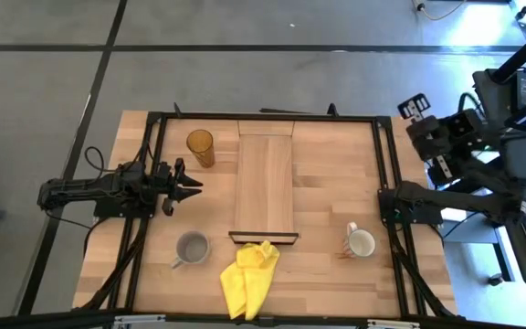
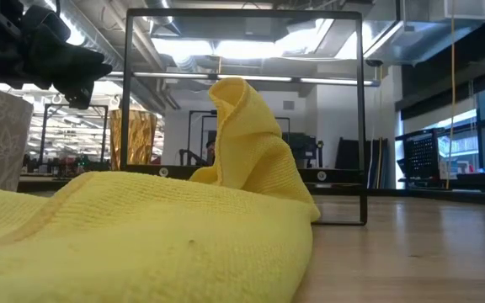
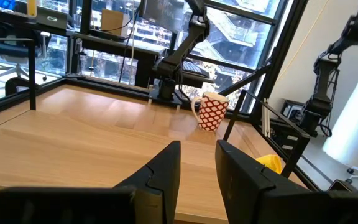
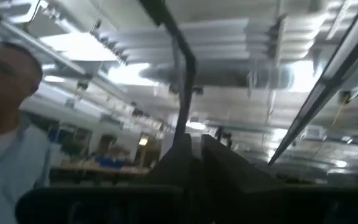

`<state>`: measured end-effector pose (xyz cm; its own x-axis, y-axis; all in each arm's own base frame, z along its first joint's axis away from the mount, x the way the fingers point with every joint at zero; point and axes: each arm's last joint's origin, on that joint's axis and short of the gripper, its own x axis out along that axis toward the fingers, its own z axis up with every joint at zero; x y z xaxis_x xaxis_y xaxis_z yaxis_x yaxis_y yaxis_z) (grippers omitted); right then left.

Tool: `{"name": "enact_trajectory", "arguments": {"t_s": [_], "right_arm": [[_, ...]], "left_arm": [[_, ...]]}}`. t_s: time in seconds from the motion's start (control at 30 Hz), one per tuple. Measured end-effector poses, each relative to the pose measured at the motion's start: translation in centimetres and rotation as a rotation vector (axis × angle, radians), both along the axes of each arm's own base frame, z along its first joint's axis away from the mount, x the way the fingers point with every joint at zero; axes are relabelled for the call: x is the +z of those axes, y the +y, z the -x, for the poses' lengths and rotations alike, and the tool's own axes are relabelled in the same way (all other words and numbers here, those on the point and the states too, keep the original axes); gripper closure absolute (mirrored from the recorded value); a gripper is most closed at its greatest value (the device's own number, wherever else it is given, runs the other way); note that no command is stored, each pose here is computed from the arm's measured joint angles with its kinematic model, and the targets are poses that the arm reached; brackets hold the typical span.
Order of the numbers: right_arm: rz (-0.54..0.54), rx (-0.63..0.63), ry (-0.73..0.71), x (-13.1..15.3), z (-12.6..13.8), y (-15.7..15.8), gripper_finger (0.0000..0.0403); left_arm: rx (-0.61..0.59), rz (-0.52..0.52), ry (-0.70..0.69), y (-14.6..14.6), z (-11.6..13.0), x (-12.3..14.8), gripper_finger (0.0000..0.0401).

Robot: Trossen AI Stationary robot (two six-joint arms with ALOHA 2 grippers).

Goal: Stack small to large cups/mugs on shelf
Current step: Put the red patterned mug on the shelf

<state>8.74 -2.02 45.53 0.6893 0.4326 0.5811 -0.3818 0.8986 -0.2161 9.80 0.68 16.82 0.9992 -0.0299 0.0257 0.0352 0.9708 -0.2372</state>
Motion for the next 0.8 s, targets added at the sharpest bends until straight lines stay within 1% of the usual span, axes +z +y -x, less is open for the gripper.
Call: {"name": "enact_trajectory", "arguments": {"t_s": [0.13,0.23,0.3,0.4,0.47,0.53,0.6,0.67,0.7,0.73,0.77,0.8], "right_arm": [[0.077,-0.009,0.061,2.0,0.5,0.4,0.0363],[0.157,-0.084,0.078,2.2,0.5,0.4,0.0363],[0.233,-0.157,0.111,1.5,0.1,0.2,0.0363],[0.334,-0.262,0.231,-0.3,-0.5,-0.3,0.0363],[0.343,-0.350,0.360,-1.8,-0.8,-0.8,0.0363],[0.269,-0.494,0.530,-3.2,-0.9,-1.4,0.0363],[0.143,-0.673,0.708,-4.5,-0.7,-2.1,0.0363],[-0.012,-0.850,0.829,-5.4,-0.3,-2.7,0.0363],[-0.112,-0.935,0.845,-5.5,-0.2,-3.0,0.0363],[-0.243,-1.009,0.831,-5.3,0.0,-3.3,0.0363],[-0.362,-1.062,0.801,-5.0,0.3,-3.4,0.0363],[-0.442,-1.091,0.751,-4.3,0.6,-3.5,0.0363]], "left_arm": [[0.000,0.000,0.000,0.0,0.0,0.0,0.0305],[0.000,0.000,0.000,0.0,0.0,0.0,0.0305],[0.000,0.000,0.000,0.0,0.0,0.0,0.0305],[-0.001,0.000,0.000,0.0,0.0,0.0,0.0305],[0.000,0.000,0.000,0.0,0.0,0.0,0.0305],[0.000,0.000,0.000,0.0,0.0,0.0,0.0305],[0.000,0.000,0.000,0.0,0.0,0.0,0.0305],[0.000,0.000,0.000,0.0,0.0,0.0,0.0305],[0.000,0.000,0.000,0.0,0.0,0.0,0.0305],[0.000,0.000,0.000,0.0,0.0,0.0,0.0305],[0.000,0.000,0.000,0.0,0.0,0.0,0.0305],[0.000,0.000,0.000,0.0,0.0,0.0,0.0305]]}}
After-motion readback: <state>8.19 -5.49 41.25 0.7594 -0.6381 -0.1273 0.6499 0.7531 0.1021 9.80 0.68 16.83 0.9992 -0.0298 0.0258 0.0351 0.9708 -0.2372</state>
